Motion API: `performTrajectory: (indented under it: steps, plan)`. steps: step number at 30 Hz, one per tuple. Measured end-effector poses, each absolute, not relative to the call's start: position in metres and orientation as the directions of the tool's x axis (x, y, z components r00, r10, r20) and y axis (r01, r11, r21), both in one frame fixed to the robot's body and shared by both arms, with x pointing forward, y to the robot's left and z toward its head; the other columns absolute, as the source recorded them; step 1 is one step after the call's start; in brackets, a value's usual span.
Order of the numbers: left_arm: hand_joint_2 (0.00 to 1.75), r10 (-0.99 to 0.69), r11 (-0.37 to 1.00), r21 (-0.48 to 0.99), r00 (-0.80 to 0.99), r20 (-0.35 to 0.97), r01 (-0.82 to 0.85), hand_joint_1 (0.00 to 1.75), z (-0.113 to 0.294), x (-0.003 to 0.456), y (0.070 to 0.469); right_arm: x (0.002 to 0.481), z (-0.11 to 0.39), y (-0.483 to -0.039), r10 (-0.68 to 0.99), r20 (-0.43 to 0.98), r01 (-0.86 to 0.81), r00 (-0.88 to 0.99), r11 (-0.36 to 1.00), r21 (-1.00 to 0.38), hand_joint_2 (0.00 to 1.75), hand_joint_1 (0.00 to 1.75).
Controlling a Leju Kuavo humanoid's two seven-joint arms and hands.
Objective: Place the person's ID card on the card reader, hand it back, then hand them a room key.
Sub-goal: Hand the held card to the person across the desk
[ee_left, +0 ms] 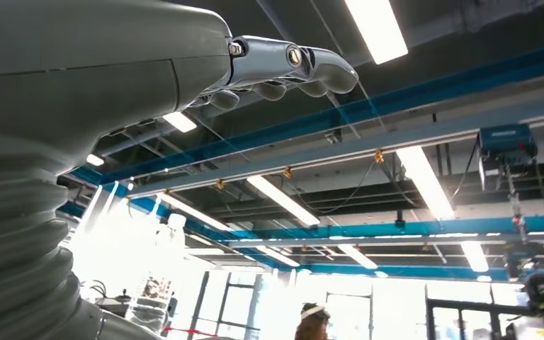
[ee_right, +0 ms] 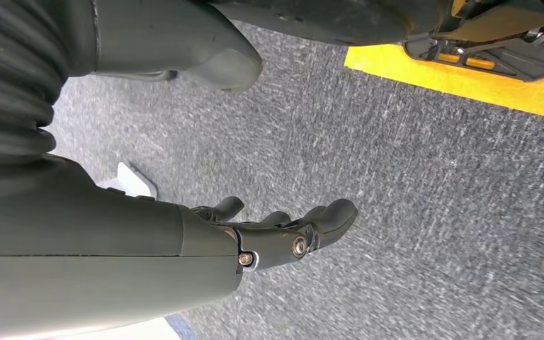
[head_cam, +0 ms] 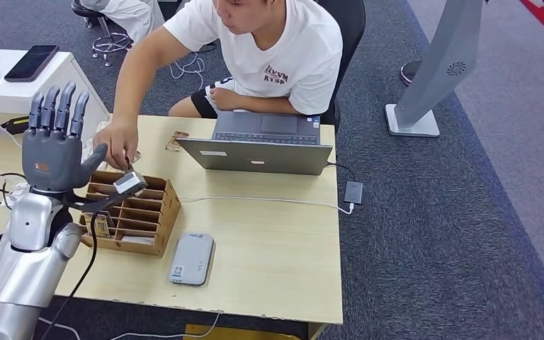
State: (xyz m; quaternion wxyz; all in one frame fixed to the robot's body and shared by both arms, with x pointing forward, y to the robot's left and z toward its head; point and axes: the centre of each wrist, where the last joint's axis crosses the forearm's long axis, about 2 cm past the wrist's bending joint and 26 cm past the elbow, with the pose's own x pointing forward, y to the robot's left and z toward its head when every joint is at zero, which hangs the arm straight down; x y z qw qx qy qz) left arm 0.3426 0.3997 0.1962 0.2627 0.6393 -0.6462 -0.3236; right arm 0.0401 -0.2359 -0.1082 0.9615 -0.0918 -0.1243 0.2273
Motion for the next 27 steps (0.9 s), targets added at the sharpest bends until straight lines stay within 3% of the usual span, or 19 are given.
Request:
performTrajectory:
  steps: [7,11,14,16,21,27]
  plan:
    - [1.75,-0.977,0.187,0.656,-0.207,0.047,-0.732,0.0,0.19,0.27,0.407,0.033,-0.109,-0.236,0.402,0.204,-0.354,0.892,0.905,-0.235,1.75,0.0]
    - [1.75,-0.909,0.418,0.549,-0.328,0.258,-0.724,0.0,0.191,0.22,0.427,0.028,-0.109,-0.236,0.356,0.214,-0.303,0.91,0.921,-0.243,1.75,0.0]
    - [1.75,-0.742,0.667,0.448,-0.478,0.47,-0.595,0.0,0.191,0.188,0.441,0.025,-0.109,-0.235,0.314,0.23,-0.256,0.921,0.934,-0.248,1.75,0.0]
    - [1.75,-0.636,0.769,0.387,-0.551,0.541,-0.508,0.0,0.193,0.169,0.453,0.024,-0.109,-0.234,0.293,0.236,-0.234,0.927,0.94,-0.248,1.75,0.0]
    - [1.75,-0.596,0.794,0.328,-0.548,0.587,-0.512,0.0,0.2,0.131,0.476,0.023,-0.109,-0.232,0.263,0.239,-0.204,0.935,0.947,-0.247,1.75,0.0]
    - [1.75,-0.365,0.863,0.029,-0.582,0.726,-0.505,0.0,0.198,0.082,0.513,0.02,-0.109,-0.229,0.222,0.241,-0.159,0.945,0.954,-0.252,1.75,0.0]
